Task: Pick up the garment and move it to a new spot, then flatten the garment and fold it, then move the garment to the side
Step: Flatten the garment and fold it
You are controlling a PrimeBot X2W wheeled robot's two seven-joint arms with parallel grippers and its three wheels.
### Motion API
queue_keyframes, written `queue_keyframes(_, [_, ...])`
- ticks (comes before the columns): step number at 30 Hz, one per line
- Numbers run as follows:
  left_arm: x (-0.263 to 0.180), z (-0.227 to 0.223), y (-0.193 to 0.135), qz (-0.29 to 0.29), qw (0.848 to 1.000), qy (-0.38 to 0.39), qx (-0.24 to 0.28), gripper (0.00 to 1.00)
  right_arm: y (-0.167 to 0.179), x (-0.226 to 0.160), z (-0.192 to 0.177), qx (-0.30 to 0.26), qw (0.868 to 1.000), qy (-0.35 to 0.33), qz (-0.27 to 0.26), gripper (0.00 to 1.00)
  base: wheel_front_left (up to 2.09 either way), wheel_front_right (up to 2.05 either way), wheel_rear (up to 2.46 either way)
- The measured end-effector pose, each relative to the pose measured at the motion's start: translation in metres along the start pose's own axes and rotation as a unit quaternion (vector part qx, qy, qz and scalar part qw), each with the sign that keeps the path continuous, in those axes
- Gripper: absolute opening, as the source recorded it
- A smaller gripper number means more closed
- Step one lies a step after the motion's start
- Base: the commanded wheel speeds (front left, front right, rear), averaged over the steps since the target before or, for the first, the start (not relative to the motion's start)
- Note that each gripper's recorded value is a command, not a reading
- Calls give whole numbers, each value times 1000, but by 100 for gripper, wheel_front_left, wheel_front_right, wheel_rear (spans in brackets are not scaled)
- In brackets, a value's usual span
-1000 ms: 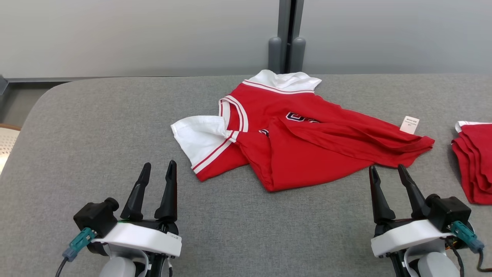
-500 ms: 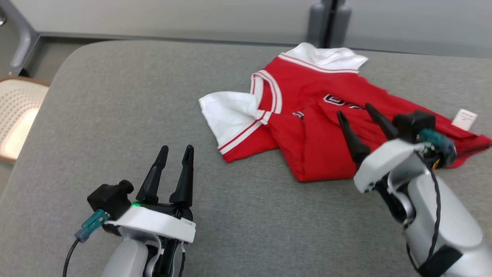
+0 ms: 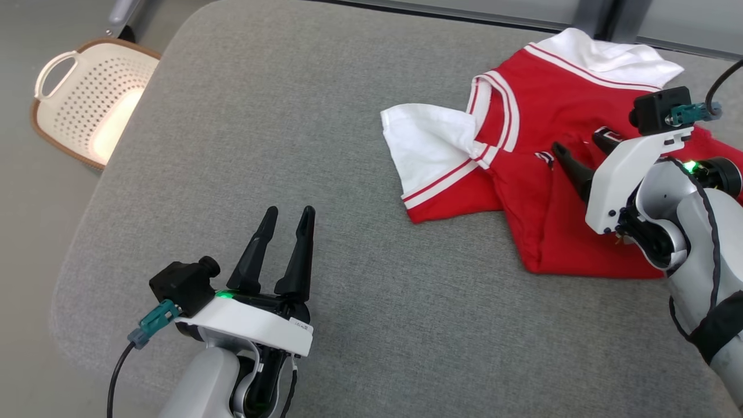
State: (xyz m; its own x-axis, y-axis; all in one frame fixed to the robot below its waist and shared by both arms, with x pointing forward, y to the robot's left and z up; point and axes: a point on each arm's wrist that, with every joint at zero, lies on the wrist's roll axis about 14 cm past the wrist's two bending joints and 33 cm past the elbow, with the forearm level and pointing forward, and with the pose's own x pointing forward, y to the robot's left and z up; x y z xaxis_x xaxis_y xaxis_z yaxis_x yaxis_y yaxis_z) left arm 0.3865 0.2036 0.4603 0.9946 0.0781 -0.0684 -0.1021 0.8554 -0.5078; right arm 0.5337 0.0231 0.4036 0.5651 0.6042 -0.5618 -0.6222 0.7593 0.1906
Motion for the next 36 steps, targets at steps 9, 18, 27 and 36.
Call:
queue_keyframes(9, [-3, -1, 8, 13, 1000, 3, -2, 100, -2, 13, -7, -8, 999, 30, 8, 89, 0, 0, 0])
queue_keyframes(18, [4, -2, 4, 6, 1000, 4, 0, 100, -4, 9, 1, 4, 1000, 2, 10, 0, 0, 0, 0])
queue_keyframes(27, [14, 4, -9, -17, 1000, -9, 6, 100, -11, -34, 23, 54, 993, -104, 0, 0, 0, 0, 0])
queue_keyframes(36, [25, 11, -34, -53, 998, -25, 16, 100, -37, -125, -37, 156, 971, -166, -65, 0, 0, 0, 0])
